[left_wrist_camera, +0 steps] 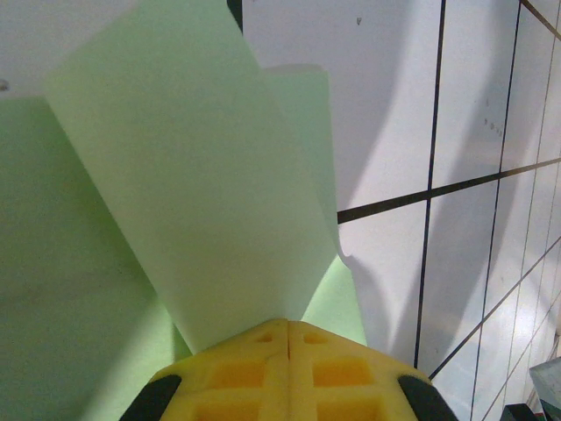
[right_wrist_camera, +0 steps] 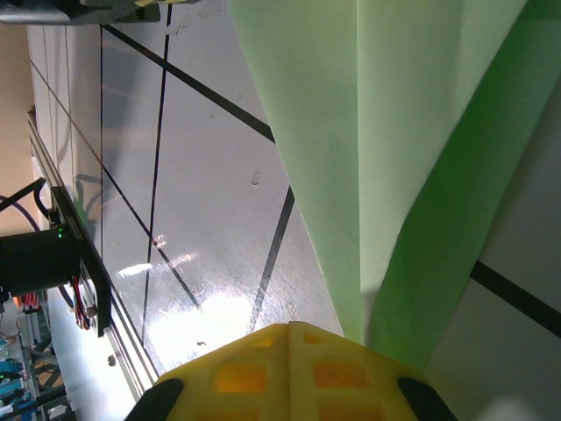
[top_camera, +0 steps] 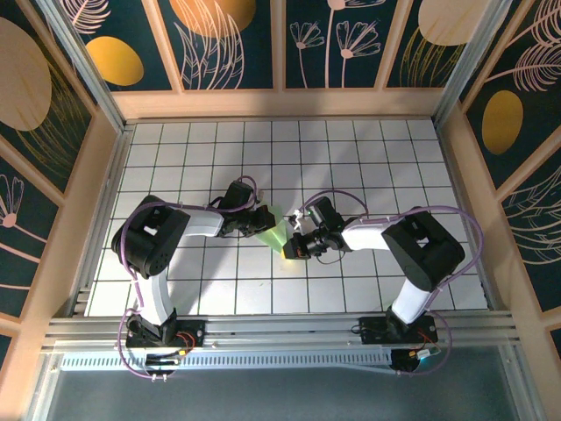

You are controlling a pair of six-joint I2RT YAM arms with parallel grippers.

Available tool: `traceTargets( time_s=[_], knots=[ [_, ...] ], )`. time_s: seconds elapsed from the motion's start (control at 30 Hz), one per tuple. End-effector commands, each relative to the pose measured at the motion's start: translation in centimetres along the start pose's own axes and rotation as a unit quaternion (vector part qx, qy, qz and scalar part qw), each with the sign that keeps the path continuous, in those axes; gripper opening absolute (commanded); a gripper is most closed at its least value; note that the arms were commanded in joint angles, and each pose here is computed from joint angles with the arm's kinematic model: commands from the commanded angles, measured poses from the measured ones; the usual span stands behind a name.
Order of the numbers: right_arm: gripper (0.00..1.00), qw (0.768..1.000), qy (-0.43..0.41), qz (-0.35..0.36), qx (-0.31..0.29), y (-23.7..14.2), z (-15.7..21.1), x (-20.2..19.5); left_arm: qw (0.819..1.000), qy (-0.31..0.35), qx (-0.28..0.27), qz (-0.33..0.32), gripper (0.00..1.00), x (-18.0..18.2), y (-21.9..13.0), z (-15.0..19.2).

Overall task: Fold a paper plane with a square sheet of paper (fold left side to right side)
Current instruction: Fourth fold the wing at the center of the table.

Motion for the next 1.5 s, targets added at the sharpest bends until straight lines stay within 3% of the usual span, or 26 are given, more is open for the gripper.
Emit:
traceTargets(
  time_s=[0.0, 1.2, 1.47],
  knots=[
    [0.00, 1.000, 0.010, 0.002, 0.011, 0.5, 0.5, -0.9, 0.998, -0.008, 0.026, -0.047, 0.00, 2.0, 0.3, 1.8],
    [0.00, 0.999, 0.026, 0.030, 0.016, 0.5, 1.3, -2.1, 0.998, -0.009, 0.027, -0.052, 0.00, 2.2, 0.4, 1.9],
    [0.00, 1.000, -0.007, -0.013, -0.003, -1.1, 0.2, 1.3, 0.998, -0.008, 0.025, -0.051, 0.00, 2.1, 0.3, 1.7]
  ],
)
Point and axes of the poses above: each hand's point on the last joint's axis, 136 mm out from that joint toward the fingers, its own y axis out along the fingers, its own x axis along the line the jaws close on, z = x × y, the point moved 7 cm from there along -y, back along the fingers, and after that the axes turned 12 degrees about y, right-handed, at the moved point
